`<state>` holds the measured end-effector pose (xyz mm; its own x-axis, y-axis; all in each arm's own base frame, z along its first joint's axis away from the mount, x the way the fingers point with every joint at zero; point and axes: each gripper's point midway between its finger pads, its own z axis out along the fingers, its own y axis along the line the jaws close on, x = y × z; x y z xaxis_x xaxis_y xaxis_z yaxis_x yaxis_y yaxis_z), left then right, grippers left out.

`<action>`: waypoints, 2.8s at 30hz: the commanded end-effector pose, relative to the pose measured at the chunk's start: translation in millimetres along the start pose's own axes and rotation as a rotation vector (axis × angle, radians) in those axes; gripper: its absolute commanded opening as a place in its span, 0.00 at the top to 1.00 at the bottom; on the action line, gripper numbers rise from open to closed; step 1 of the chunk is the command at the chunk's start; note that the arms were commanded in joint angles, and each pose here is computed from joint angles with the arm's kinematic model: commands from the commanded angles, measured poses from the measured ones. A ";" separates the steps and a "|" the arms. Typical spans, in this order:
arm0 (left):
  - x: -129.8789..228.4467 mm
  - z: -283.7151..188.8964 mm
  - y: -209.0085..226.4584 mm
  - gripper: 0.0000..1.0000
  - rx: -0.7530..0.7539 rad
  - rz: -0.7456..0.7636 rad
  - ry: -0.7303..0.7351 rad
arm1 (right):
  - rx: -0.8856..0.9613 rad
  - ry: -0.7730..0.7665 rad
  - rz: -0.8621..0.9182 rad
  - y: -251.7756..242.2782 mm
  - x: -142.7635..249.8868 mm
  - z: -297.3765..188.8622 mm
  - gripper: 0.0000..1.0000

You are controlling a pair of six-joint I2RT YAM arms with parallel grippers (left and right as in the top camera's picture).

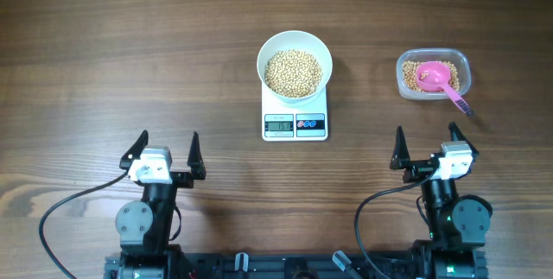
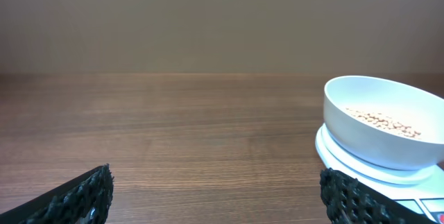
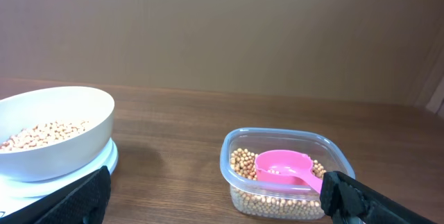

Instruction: Scoop item into bowl and weigh 150g on scale

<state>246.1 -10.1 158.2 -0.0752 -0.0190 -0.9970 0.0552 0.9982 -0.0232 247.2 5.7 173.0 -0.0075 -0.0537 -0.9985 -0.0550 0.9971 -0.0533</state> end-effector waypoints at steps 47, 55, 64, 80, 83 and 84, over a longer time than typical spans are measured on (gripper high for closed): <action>0.8 -0.7 12.7 0.00 -0.070 0.025 -0.002 | 0.012 -0.014 0.001 -1.6 -2.8 -0.7 0.01; 0.8 -0.7 12.7 0.00 -0.070 0.025 -0.002 | 0.012 -0.014 0.001 -1.6 -2.8 -0.7 0.00; 0.8 -0.7 12.7 0.00 -0.070 0.025 -0.002 | 0.012 -0.014 0.001 -1.6 -2.8 -0.7 0.00; 0.8 -0.7 12.7 0.00 -0.070 0.025 -0.002 | 0.012 -0.013 0.001 -1.6 -2.6 -0.7 0.00; 0.8 -0.7 12.7 0.00 -0.070 0.025 -0.002 | 0.012 -0.014 0.001 -1.6 -2.8 -0.7 0.00; 0.8 -0.7 12.7 0.00 -0.070 0.025 -0.002 | 0.012 -0.013 0.001 -1.6 -2.6 -0.7 0.00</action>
<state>246.3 0.2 157.4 -0.0775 -0.0076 -0.9970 -0.0033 1.0000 -0.0074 247.2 5.7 173.0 -0.0075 -0.0537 -0.9985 -0.0550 0.9971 -0.0533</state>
